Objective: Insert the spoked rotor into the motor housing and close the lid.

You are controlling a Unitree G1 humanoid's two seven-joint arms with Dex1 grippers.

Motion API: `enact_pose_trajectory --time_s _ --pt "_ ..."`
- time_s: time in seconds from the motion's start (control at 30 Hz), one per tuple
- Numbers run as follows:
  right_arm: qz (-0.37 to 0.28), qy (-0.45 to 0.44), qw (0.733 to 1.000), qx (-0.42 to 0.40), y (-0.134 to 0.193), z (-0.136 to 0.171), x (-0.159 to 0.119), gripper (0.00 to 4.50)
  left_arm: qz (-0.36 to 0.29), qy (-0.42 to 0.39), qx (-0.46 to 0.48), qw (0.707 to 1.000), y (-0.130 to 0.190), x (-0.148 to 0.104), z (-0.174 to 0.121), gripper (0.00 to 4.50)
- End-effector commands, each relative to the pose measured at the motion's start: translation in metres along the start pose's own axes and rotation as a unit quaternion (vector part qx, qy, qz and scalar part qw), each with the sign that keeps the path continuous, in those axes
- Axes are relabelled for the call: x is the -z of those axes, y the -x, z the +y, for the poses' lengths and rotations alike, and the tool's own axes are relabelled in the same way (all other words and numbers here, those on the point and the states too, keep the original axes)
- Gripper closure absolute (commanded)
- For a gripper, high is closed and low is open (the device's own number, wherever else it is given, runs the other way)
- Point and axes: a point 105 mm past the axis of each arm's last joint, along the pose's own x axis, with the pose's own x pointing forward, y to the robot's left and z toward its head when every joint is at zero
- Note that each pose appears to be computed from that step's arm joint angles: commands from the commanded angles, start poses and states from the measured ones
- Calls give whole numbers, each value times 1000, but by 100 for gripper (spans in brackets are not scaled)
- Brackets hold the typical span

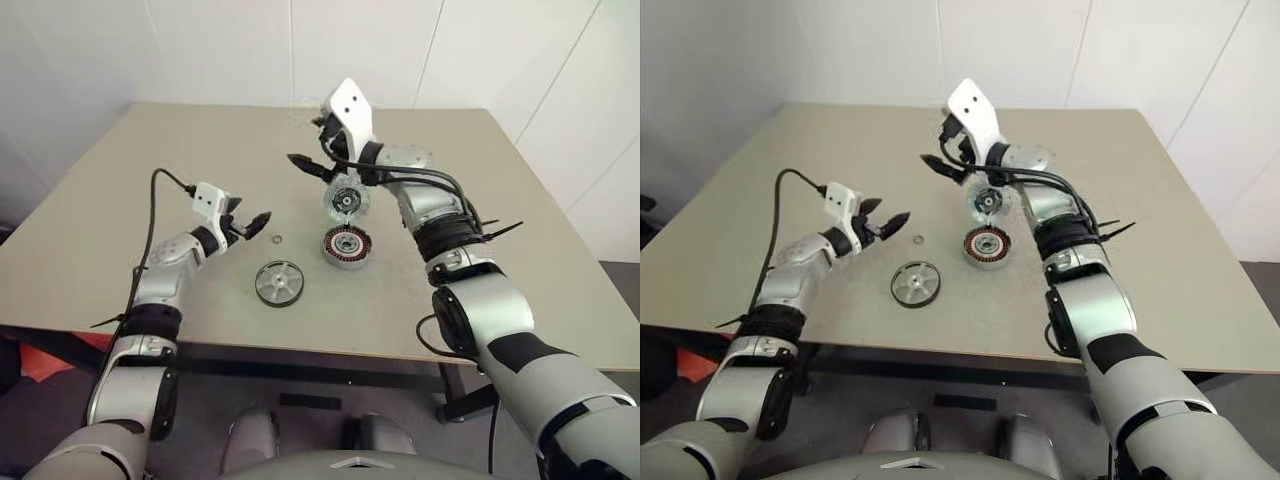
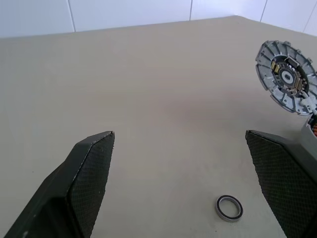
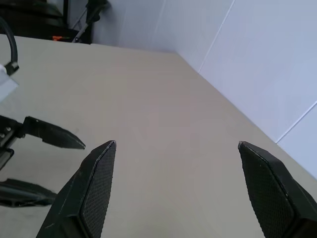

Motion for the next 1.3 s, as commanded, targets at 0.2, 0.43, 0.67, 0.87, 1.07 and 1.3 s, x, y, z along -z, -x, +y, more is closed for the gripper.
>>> enact_pose_trajectory --time_s 0.2,0.43,0.67,0.87,1.07,1.3 --pt "-13 12 999 36 15 -10 -10 3 27 -64 62 996 -19 -4 -19 0" --pt "-8 12 999 48 20 -15 -9 3 60 -63 76 993 -22 13 -26 0" --pt "-7 12 999 52 20 -18 -9 3 90 -54 72 992 -15 34 -28 0" --pt "-8 11 999 51 17 -17 -9 3 92 -47 70 992 -15 36 -29 0" --pt "-8 10 999 50 17 -16 -8 3 87 -49 59 993 -16 33 -26 0" --pt "-6 12 999 53 17 -17 -7 3 87 -40 74 993 -29 31 -38 0"
